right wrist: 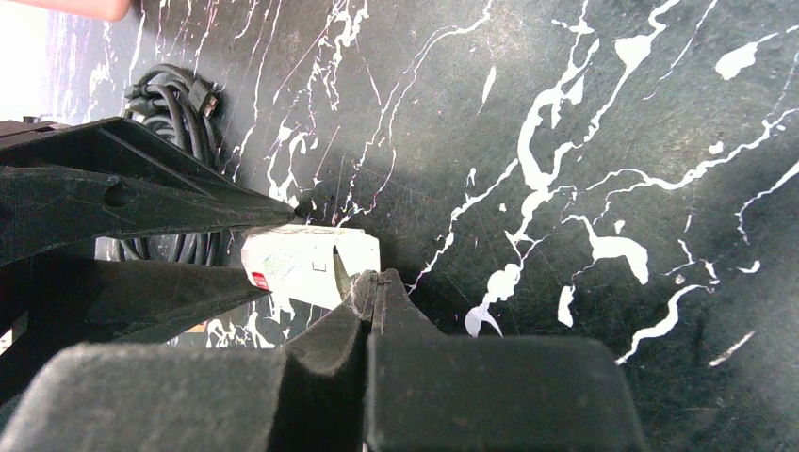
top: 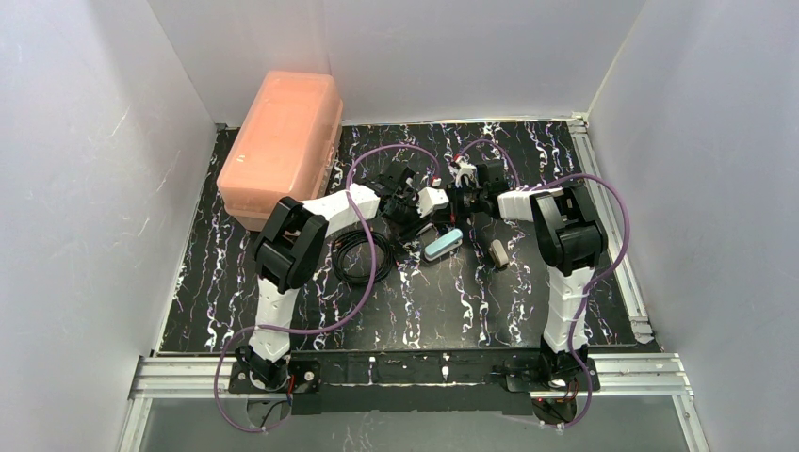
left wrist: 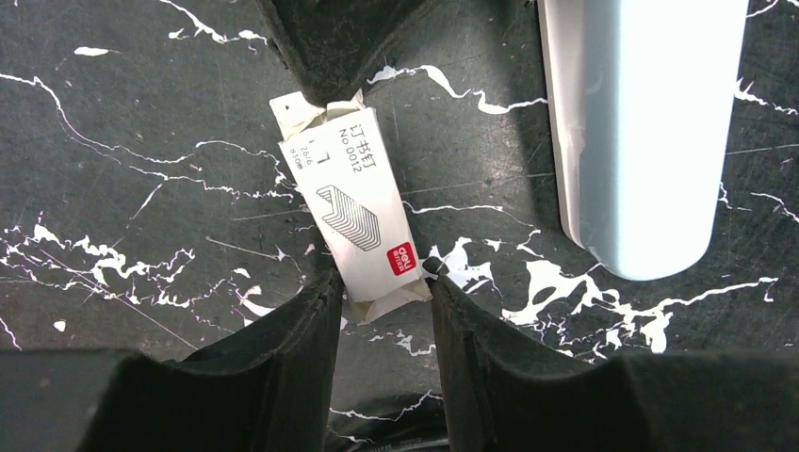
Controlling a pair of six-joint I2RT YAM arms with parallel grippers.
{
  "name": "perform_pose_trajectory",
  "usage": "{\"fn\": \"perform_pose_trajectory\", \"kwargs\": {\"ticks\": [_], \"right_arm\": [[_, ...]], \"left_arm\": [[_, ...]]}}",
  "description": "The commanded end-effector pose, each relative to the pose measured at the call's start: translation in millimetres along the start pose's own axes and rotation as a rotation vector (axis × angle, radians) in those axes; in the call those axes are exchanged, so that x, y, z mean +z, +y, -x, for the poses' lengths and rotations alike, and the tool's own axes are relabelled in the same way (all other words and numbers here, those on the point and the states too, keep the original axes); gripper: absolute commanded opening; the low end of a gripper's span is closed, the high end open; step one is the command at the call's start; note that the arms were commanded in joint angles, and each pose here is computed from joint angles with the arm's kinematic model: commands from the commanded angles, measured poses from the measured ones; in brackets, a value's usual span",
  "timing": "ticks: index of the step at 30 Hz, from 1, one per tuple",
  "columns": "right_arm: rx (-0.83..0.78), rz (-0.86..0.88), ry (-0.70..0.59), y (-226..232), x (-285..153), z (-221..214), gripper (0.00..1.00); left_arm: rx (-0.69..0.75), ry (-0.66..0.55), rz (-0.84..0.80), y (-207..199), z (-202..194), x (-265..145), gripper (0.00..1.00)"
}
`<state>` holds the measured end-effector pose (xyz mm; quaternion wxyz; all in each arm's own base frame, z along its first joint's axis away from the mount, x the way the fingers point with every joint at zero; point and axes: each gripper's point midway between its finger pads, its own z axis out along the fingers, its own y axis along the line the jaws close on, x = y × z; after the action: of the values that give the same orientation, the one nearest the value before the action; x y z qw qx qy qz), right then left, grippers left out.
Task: Load the staples into the stapler
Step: Open the staple box at the center of the board.
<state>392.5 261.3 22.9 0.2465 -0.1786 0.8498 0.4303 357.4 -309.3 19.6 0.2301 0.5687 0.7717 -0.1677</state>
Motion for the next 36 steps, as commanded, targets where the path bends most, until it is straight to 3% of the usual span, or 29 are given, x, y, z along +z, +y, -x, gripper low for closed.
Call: {"fn": "perform_pose_trajectory", "kwargs": {"ticks": [1,8,11,16,25,32,36], "right_arm": [[-0.001,-0.106,0.027,-25.2,-6.9,-15.3,0.01],[0.018,-0.085,0.03,-21.9,-7.0,-18.6,0.01],[0.028,-0.079,0.033,-21.3,-6.1,-21.7,0.01],[0.041,-0.067,0.034,-20.4,-5.0,-22.7,0.01],[0.048,-0.055,0.031,-19.0,-3.8,-22.3,0.01],[0.045,-0.066,0.035,-19.1,-5.9,-22.6,0.01],[0.034,-0.095,0.033,-22.7,-9.1,-20.7,0.01]], "left_arm": [[-0.042,0.163,-0.077,-20.7,-45.4,6.8,0.38],[-0.063,0.106,-0.057,-15.1,-26.7,4.9,0.57],[-0.082,0.077,-0.059,-11.4,-13.8,6.3,0.74],[-0.077,0.044,-0.04,1.2,2.5,15.9,0.76],[-0.087,0.048,-0.085,3.1,10.8,28.3,0.7],[-0.109,0.062,-0.102,-5.0,0.4,30.1,0.45],[-0.105,0.09,-0.094,-9.8,-14.9,26.6,0.4]]}}
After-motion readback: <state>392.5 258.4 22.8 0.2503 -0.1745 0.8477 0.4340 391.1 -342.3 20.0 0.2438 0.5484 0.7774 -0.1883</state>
